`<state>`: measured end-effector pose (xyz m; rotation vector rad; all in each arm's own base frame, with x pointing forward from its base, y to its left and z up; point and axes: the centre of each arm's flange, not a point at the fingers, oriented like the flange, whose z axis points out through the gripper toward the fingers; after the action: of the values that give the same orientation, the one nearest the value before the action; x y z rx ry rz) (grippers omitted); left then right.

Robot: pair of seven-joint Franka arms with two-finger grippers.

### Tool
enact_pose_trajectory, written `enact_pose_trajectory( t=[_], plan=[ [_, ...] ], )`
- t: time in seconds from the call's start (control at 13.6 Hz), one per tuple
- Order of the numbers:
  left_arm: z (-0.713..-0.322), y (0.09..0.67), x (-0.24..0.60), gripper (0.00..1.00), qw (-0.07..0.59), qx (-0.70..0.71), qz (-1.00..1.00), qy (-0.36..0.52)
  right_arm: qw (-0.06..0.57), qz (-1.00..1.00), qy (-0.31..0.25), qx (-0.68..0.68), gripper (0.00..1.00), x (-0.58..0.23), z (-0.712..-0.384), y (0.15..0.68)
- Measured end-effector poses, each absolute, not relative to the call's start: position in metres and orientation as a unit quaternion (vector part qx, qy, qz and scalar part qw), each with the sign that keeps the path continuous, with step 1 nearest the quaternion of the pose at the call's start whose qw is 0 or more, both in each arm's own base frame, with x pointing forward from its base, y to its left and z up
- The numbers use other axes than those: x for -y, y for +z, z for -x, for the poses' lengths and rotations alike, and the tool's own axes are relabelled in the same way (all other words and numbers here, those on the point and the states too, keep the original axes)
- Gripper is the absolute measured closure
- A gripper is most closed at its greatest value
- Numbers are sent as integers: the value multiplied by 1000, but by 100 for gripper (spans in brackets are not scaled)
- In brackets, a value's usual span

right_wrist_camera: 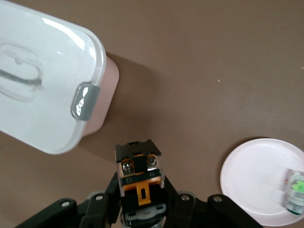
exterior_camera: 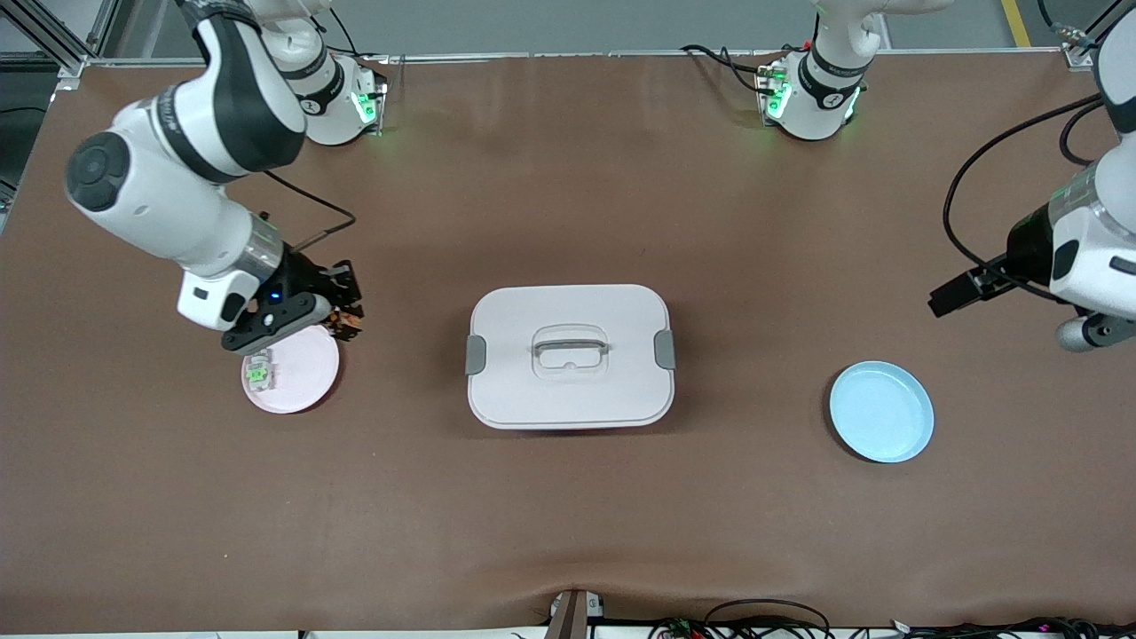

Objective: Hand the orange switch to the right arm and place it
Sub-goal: 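Lower the switch with the right gripper onto the pink plate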

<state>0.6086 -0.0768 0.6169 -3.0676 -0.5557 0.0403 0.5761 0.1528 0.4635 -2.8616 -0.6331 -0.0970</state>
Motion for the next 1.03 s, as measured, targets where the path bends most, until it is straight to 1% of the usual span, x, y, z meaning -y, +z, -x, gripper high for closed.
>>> enact_pose_trajectory(
  t=[0.29, 0.51, 0.81, 1.03],
  plan=[
    [-592, 641, 70, 0, 12, 164, 986, 7, 59, 952, -32, 297, 65, -118, -574, 467],
    [-582, 638, 64, 0, 14, 120, 993, 10, 35, 931, -31, 362, 65, -102, -573, 467],
    [-555, 635, 45, 0, 16, 81, 997, 2, 9, 888, -29, 459, 65, -72, -576, 467],
    [-543, 639, 46, 0, 17, 56, 998, 0, -10, 866, -23, 500, 65, -64, -572, 447]
  ],
)
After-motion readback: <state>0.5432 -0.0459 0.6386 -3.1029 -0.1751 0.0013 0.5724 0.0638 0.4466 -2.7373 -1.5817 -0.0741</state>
